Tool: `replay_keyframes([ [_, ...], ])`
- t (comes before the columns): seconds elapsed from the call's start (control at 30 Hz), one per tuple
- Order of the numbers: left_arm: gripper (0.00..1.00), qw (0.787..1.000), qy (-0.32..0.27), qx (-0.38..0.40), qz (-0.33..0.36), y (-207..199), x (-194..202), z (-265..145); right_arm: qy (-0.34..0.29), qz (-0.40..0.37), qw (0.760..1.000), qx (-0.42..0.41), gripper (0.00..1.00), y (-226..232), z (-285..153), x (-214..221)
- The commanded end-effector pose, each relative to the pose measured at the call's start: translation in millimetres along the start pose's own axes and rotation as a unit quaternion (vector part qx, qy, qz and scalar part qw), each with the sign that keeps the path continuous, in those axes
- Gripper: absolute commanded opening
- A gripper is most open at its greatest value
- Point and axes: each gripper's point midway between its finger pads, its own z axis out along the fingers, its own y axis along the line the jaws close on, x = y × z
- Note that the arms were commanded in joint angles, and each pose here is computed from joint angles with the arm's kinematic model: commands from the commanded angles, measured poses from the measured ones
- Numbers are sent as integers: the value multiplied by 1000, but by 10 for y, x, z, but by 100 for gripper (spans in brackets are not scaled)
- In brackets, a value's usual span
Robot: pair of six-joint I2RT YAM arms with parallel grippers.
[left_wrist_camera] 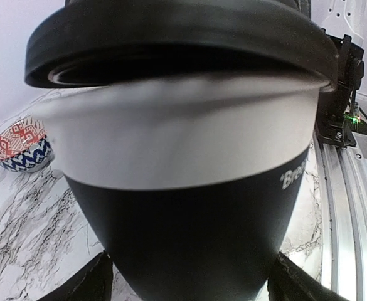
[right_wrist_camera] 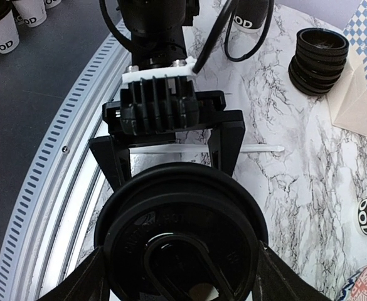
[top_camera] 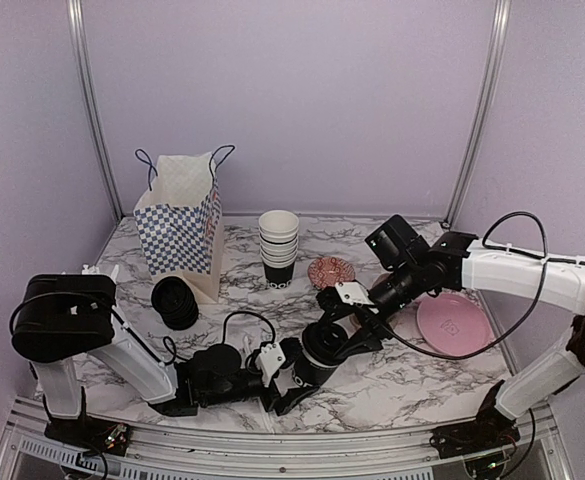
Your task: Pack the takeout coffee
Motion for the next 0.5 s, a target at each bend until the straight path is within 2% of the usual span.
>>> replay_keyframes([
  [0.0, 84, 999, -45, -27, 0, 102, -173, 69, -18, 15, 1000, -12, 51, 8, 67, -42],
  [0.47, 74, 998, -25, -49, 5, 192, 66, 106, 33, 51, 997, -50, 52, 133, 208, 218],
])
